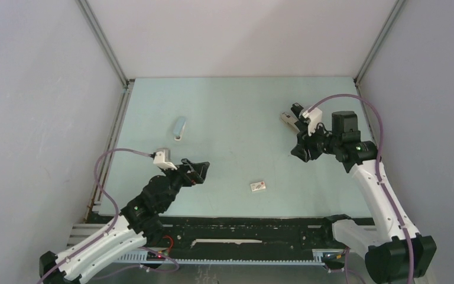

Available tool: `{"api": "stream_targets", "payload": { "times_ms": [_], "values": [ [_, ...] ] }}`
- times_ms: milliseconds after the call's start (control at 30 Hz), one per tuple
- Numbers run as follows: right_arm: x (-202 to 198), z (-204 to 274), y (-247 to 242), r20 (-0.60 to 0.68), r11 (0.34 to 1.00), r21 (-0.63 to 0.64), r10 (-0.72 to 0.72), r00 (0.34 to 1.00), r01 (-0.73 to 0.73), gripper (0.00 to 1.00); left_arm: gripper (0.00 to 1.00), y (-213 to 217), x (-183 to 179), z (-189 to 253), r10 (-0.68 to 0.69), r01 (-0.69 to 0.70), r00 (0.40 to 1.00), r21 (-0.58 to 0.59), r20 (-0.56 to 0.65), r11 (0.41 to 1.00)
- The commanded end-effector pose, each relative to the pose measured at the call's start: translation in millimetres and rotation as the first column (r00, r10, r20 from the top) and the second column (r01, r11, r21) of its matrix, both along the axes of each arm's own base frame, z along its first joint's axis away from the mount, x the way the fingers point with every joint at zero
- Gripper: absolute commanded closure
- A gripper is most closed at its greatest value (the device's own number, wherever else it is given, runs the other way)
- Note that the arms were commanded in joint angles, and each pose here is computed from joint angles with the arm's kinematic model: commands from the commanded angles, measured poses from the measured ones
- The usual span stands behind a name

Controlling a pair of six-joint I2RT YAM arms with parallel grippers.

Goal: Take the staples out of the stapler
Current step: Reset both arms

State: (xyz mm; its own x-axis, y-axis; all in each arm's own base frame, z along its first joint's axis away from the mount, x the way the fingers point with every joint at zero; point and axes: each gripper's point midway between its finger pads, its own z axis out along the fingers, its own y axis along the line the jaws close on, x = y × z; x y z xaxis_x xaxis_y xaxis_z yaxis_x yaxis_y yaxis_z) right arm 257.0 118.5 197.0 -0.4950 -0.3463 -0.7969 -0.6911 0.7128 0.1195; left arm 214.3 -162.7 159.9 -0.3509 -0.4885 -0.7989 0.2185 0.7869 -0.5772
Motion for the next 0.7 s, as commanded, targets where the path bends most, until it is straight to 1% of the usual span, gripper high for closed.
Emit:
{"api": "stream_targets", "payload": {
  "times_ms": [0,167,233,333,500,533,567,600,667],
  "values": [
    [0,31,3,0.118,0.998,0.059,0.019,0.993,-0.026,0.44,0.0,10,-1,18,-0.011,0.01,0.999,0.039,0.038,0.999],
    [-3,52,4,0.191,0.995,0.083,0.03,0.981,-0.047,0.27,0.0,17,-1,37,-0.005,0.001,0.998,0.06,0.065,0.998],
    [-5,60,5,0.206,0.994,0.095,0.035,0.978,-0.056,0.22,0.0,20,-1,43,-0.004,-0.002,0.998,0.076,0.069,0.997],
    [-5,71,6,0.224,0.991,0.116,0.035,0.974,-0.062,0.17,0.0,24,-2,52,-0.002,-0.006,0.997,0.099,0.075,0.995],
    [-6,93,5,0.273,0.988,0.144,0.016,0.962,-0.057,0.13,0.0,32,-2,70,0.01,-0.022,0.995,0.13,0.097,0.991],
    [-6,98,4,0.286,0.988,0.146,0.011,0.958,-0.054,0.1,0.0,34,-3,74,0.012,-0.026,0.994,0.134,0.104,0.991],
    [-6,102,3,0.299,0.987,0.151,0.0,0.954,-0.047,0.03,0.0,36,-3,78,0.016,-0.031,0.994,0.141,0.109,0.99],
    [-5,107,2,0.318,0.987,0.155,-0.009,0.948,-0.042,0.01,0.0,38,-3,82,0.018,-0.035,0.993,0.145,0.115,0.989],
    [-6,114,1,0.336,0.986,0.164,-0.025,0.941,-0.033,0.0,0.0,42,-4,91,0.022,-0.042,0.992,0.16,0.126,0.986]
  ]
}}
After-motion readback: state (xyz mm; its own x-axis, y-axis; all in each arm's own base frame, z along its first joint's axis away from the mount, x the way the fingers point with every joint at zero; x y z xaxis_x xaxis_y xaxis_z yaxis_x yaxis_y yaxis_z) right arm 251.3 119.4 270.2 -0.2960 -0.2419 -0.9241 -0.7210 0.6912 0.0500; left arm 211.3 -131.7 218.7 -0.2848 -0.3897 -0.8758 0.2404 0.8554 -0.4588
